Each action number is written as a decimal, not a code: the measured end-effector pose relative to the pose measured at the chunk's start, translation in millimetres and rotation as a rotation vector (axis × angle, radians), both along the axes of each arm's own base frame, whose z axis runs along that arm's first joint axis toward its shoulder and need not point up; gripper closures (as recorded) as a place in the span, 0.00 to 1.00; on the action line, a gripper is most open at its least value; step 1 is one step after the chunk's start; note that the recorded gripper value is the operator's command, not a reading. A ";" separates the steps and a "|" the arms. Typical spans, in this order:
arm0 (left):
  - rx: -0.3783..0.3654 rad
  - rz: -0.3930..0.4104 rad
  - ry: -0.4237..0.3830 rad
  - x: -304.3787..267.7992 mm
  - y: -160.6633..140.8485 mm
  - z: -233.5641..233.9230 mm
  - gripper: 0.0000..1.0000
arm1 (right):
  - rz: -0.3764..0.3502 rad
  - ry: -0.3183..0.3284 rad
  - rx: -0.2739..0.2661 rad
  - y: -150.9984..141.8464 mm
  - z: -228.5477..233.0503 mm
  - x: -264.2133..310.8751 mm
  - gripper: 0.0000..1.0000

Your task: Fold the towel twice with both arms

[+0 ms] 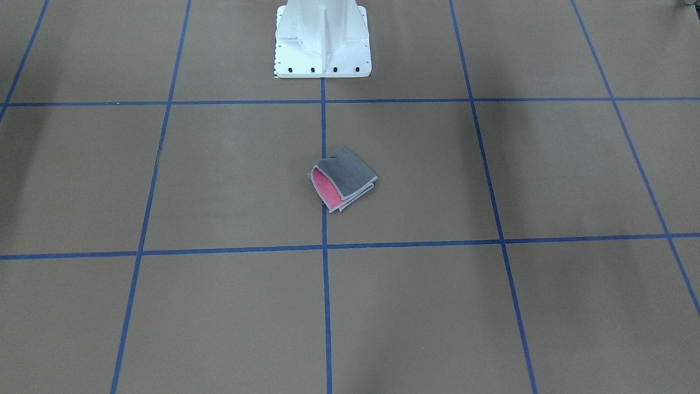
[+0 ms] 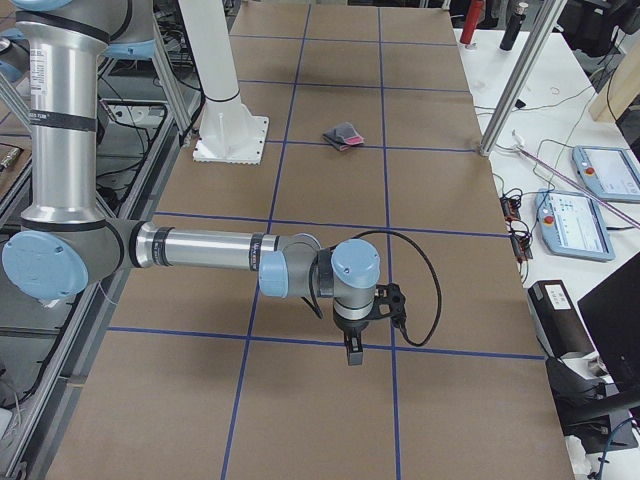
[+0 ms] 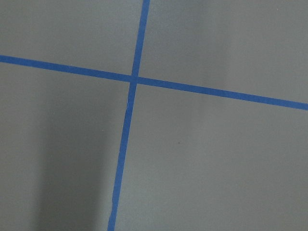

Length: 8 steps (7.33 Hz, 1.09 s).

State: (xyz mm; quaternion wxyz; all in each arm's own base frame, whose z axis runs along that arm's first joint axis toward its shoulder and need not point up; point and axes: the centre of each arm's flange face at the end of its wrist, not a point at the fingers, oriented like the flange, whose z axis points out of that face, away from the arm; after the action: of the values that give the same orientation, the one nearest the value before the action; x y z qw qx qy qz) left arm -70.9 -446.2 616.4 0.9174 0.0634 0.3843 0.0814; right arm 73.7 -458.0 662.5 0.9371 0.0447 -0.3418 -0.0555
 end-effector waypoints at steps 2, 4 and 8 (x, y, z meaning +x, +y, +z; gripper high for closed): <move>0.000 -0.026 0.007 -10.0 7.1 -2.9 0.00 | 0.001 0.000 0.002 -0.1 -1.2 0.0 0.00; 0.005 -0.033 0.007 -12.3 13.1 -3.4 0.00 | 0.001 0.000 0.002 0.3 -1.6 0.0 0.00; 0.000 -0.032 -0.004 -13.1 23.3 -0.1 0.00 | 0.001 0.000 -0.001 1.2 -0.1 0.0 0.00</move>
State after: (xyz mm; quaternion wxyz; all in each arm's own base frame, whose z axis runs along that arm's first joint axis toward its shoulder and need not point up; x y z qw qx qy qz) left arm -84.0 -422.9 616.3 0.9193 0.0697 0.3815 0.0667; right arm 73.6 -456.9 662.4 0.9371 0.0445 -0.3419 -0.0549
